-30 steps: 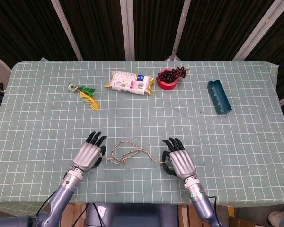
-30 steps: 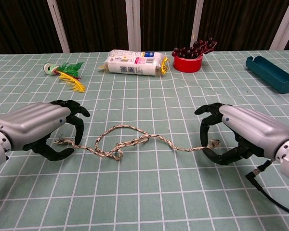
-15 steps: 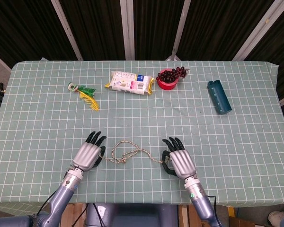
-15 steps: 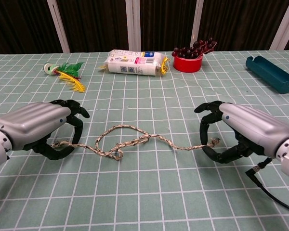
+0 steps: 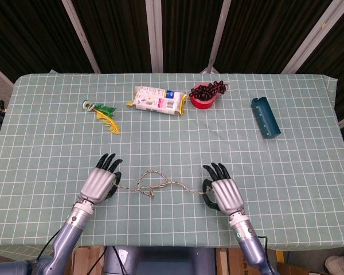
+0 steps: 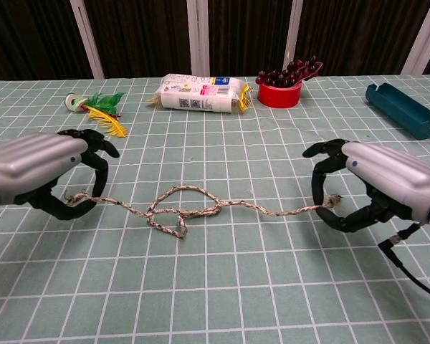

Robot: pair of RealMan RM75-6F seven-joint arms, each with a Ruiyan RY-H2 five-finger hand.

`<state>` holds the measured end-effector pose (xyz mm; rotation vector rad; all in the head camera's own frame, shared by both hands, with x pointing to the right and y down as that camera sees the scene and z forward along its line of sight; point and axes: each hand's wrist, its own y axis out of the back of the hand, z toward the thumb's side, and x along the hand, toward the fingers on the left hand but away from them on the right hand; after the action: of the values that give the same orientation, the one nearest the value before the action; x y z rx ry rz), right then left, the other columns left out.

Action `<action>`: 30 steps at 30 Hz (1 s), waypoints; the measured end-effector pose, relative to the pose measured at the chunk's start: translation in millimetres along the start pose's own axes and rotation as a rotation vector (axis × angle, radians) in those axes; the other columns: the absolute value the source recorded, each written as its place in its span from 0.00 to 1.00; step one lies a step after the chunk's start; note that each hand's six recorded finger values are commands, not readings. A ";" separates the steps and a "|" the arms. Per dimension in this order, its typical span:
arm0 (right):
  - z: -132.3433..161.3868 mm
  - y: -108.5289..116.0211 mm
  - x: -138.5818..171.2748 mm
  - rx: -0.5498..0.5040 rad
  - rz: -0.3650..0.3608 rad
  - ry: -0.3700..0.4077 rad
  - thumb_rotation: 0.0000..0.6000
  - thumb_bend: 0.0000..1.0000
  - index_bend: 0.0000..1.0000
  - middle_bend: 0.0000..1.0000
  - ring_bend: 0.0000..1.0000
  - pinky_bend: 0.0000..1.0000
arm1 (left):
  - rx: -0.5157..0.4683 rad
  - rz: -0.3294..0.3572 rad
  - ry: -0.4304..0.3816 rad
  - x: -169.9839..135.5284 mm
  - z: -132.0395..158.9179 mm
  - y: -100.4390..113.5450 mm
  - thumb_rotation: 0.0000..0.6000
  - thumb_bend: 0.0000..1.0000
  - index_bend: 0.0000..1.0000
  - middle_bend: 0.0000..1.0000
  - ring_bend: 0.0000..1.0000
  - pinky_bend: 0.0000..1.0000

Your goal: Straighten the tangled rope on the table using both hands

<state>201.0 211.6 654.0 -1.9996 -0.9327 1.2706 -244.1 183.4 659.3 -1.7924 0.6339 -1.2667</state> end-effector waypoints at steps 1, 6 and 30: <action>-2.4 2.9 0.3 0.006 -0.005 -0.003 1.00 0.49 0.65 0.15 0.00 0.00 | 0.003 0.005 0.003 -0.8 -3.1 3.5 1.00 0.53 0.61 0.15 0.00 0.00; -19.1 21.4 3.2 0.037 -0.033 -0.029 1.00 0.49 0.65 0.15 0.00 0.00 | 0.021 0.037 0.021 -8.7 -23.4 25.4 1.00 0.53 0.61 0.15 0.00 0.00; -106.4 86.0 25.2 0.105 -0.120 -0.195 1.00 0.49 0.65 0.16 0.00 0.00 | 0.012 0.087 0.158 -55.9 -110.1 61.8 1.00 0.53 0.61 0.16 0.00 0.00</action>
<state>327.8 170.5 614.1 -1.7364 -1.0385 1.4342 -363.2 157.1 594.5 -1.6477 0.7820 -1.3590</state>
